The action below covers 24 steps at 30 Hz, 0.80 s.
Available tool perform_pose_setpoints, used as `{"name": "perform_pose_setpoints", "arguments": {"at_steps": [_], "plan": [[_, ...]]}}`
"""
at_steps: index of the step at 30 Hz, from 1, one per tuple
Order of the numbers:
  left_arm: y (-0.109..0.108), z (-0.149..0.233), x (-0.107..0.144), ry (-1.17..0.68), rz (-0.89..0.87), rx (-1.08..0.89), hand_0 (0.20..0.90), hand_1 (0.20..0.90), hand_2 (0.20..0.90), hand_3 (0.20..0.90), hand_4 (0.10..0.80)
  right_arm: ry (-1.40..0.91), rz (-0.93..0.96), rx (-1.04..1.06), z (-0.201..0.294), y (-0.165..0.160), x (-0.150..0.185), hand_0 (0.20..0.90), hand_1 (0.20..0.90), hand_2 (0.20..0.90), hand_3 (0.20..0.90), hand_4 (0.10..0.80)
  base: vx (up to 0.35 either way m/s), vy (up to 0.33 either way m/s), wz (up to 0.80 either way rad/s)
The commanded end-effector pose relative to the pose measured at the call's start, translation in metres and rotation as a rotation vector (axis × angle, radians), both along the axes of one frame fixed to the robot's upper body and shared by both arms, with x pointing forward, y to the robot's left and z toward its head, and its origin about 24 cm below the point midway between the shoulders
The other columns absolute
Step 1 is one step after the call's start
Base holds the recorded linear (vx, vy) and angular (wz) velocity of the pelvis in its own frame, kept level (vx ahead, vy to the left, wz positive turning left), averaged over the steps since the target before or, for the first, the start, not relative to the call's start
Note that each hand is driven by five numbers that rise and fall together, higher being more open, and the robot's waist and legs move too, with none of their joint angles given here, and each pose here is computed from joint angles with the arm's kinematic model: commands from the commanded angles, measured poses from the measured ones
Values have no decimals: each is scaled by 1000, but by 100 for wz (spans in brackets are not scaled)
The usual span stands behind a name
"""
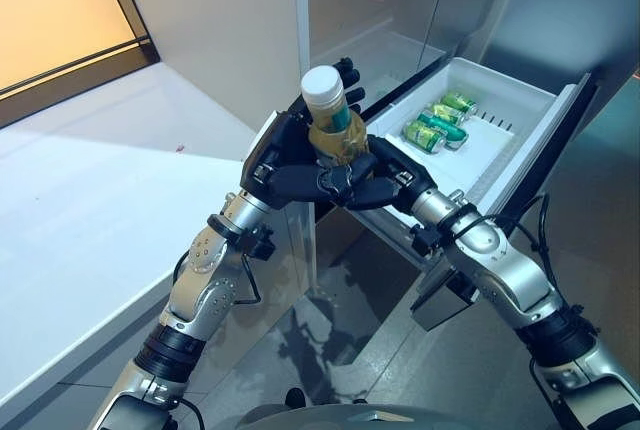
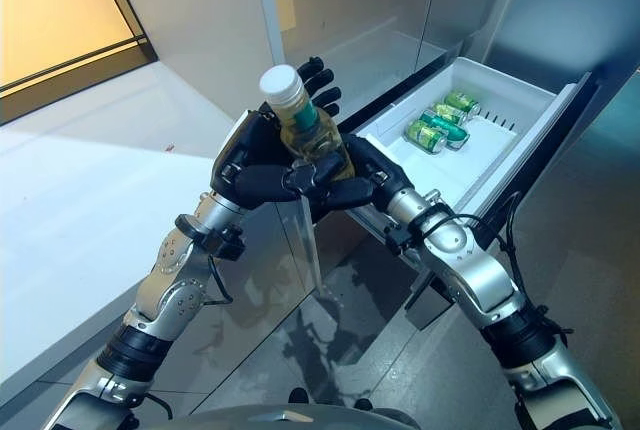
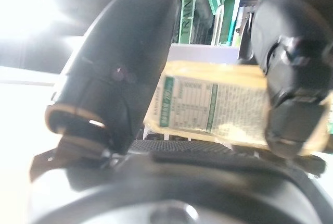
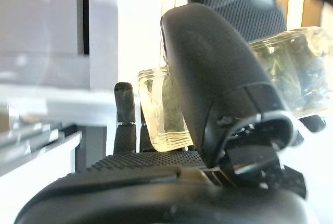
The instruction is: Put drinks into fridge and close the fridge
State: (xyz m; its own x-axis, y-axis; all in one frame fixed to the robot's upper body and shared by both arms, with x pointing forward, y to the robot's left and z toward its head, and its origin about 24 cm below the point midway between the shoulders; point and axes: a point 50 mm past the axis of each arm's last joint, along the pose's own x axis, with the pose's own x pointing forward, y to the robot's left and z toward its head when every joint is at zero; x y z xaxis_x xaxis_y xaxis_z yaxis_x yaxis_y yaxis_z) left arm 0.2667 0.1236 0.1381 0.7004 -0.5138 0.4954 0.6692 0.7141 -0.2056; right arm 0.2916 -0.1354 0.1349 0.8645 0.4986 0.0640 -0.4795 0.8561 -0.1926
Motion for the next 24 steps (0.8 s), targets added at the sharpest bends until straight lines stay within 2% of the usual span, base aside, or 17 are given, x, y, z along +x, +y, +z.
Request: {"name": "perform_pose_setpoints", "arguments": {"at_steps": [1,5,8,13,16,18,21,24], "plan": [[-22,-9,-9,71,-173,-89,900,900,900,900,800,-476,-467,213,129,-72,35,300,300,300,200,100,29,-8,7],[-14,-50,-16,323,-199,-104,900,900,900,900,800,-471,-673,159,142,-119,44,300,300,300,200,100,16,-2,5],[-9,-94,-39,552,-241,-55,900,900,900,900,800,-433,-871,74,145,-168,46,300,300,300,200,100,29,4,14],[8,-149,-79,796,-280,100,900,900,900,900,800,-327,-1070,-54,137,-224,45,300,300,300,200,100,43,6,15],[22,-179,-99,929,-247,204,900,900,900,900,800,-237,-1153,-130,125,-243,43,300,300,300,200,100,45,6,7],[25,-185,-103,963,-236,221,900,900,900,900,800,-211,-1167,-143,122,-249,42,300,300,300,200,100,37,-1,6],[46,-218,-120,1090,-145,336,900,900,900,900,800,-70,-1212,-216,96,-264,39,300,300,300,200,100,48,-23,19],[61,-235,-127,1148,-57,417,900,900,900,900,800,16,-1213,-262,80,-267,38,300,300,300,200,100,16,-42,10]]}}
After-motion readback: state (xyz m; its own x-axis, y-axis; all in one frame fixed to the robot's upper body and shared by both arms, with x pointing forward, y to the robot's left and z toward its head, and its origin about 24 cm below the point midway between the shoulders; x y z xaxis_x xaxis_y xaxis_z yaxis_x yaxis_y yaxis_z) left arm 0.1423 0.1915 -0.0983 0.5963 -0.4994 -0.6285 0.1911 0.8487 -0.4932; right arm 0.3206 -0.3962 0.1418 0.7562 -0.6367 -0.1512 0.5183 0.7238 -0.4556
